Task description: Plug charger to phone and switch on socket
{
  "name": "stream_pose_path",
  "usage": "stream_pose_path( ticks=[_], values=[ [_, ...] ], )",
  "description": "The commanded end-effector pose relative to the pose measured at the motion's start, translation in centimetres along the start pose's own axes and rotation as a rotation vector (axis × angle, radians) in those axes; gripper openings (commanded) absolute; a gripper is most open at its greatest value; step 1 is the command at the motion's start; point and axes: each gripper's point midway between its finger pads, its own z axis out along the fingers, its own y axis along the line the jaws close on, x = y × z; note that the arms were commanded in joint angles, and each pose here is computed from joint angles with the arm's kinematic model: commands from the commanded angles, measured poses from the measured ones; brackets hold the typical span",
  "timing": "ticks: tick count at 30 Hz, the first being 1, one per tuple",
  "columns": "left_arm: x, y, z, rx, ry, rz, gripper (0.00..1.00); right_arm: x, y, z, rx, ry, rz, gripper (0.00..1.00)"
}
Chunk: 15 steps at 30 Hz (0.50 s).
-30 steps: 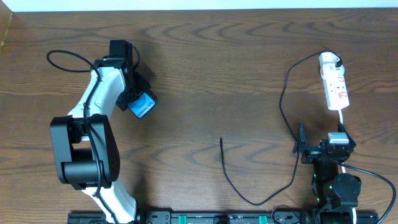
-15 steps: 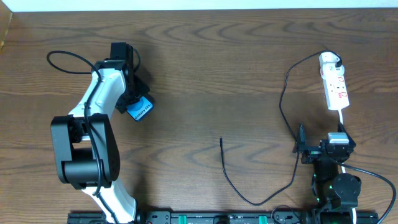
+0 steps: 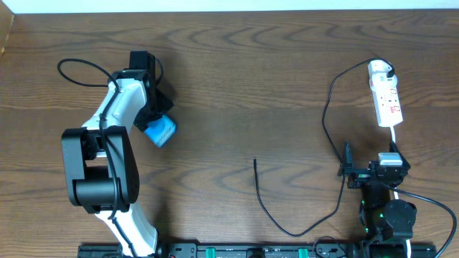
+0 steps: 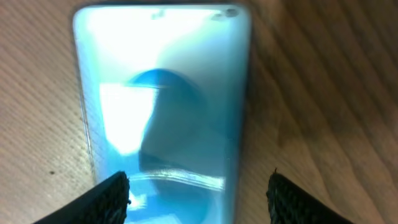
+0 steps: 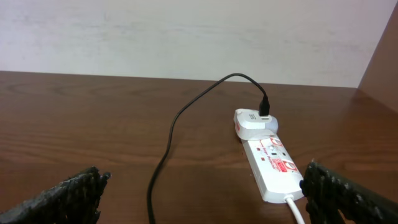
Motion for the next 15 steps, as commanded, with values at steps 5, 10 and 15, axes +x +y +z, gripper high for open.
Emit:
stream_pose_path(
  ticks=[5,10,15],
  values=[
    [1.46,1.21,2.05,-0.027,0.025,-0.010,0.07,0.01,0.03,-0.02,-0.002,-0.002,-0.012,0.99],
    [1.13,1.19,2.06,-0.028,0.011,-0.012,0.07,0.01,0.02,-0.02,-0.001,-0.002,-0.012,0.99],
    [1.15,1.21,2.06,-0.029,0.012,-0.012,0.07,0.01,0.03,-0.02,-0.002,-0.002,-0.012,0.99]
  ],
)
